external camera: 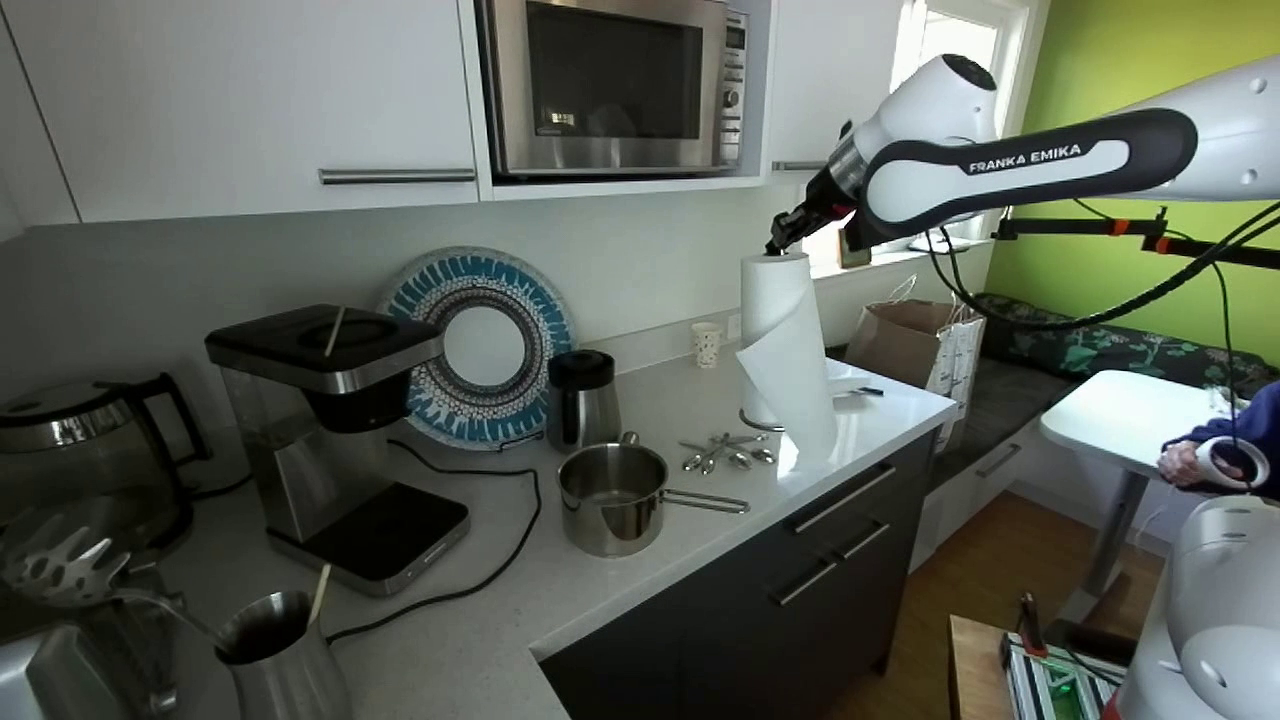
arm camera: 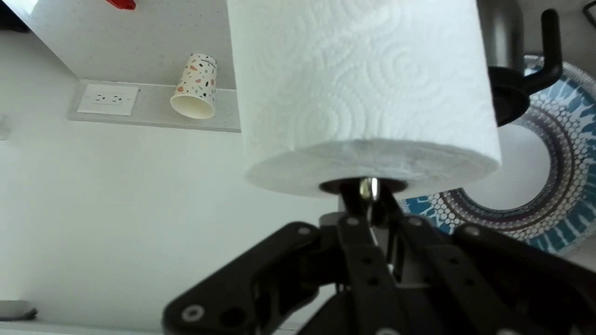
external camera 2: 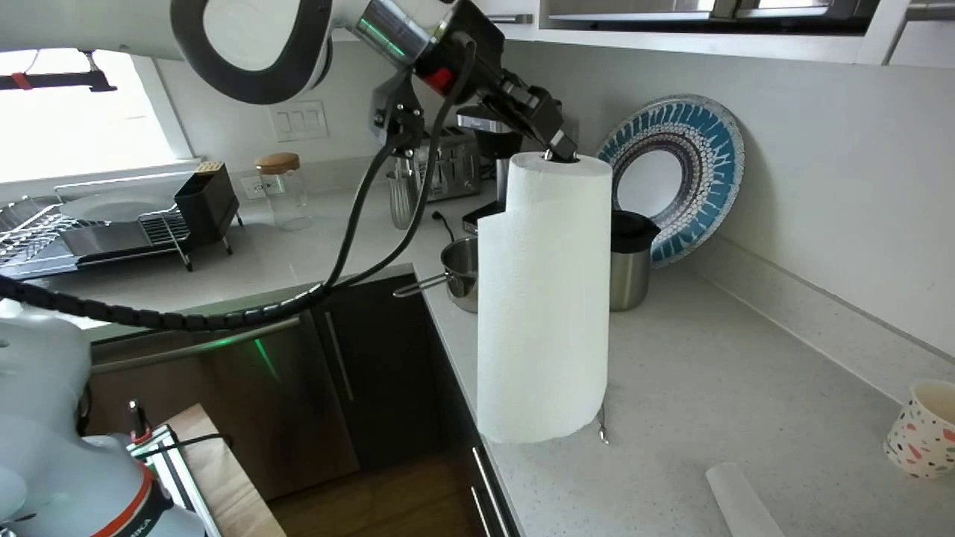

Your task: Shift the paper towel roll to the right

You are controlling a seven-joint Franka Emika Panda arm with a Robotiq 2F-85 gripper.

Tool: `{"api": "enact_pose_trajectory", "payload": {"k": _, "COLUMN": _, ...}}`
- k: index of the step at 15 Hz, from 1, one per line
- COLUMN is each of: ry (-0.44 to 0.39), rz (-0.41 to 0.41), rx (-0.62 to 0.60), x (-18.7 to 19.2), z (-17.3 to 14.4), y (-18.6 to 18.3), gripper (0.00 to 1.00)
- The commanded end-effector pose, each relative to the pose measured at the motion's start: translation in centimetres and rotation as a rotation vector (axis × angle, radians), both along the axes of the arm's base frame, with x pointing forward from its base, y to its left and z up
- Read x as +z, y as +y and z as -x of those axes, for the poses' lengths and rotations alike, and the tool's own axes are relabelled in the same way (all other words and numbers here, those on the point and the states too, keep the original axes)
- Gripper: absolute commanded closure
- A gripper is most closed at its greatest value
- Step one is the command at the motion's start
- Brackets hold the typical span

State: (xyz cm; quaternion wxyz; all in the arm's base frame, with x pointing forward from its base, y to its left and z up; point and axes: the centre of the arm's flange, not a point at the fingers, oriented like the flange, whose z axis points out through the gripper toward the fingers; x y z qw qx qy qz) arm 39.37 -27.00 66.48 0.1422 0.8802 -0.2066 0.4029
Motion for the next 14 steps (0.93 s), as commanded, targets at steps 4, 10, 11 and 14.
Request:
{"api": "enact_pose_trajectory", "payload": {"k": 4, "ry": -0.229, "rz": -0.034, "rx": -0.246, "x": -4.3, "z": -2.4, "y": -4.9, "gripper": 0.97}}
{"api": "enact_pose_trajectory", "payload": {"k": 10, "ry": -0.338, "rz": 0.014, "rx": -0.434, "x": -8.0, "z": -5.3, "y": -12.2, "gripper": 0.97}}
{"api": "enact_pose_trajectory", "payload": {"k": 11, "ry": -0.340, "rz": 0.024, "rx": -0.460, "x": -8.5, "z": -5.8, "y": -13.4, "gripper": 0.97}}
{"api": "enact_pose_trajectory", "payload": {"k": 14, "ry": -0.283, "rz": -0.021, "rx": -0.447, "x": -9.4, "z": -2.8, "y": -15.4, "gripper": 0.89}}
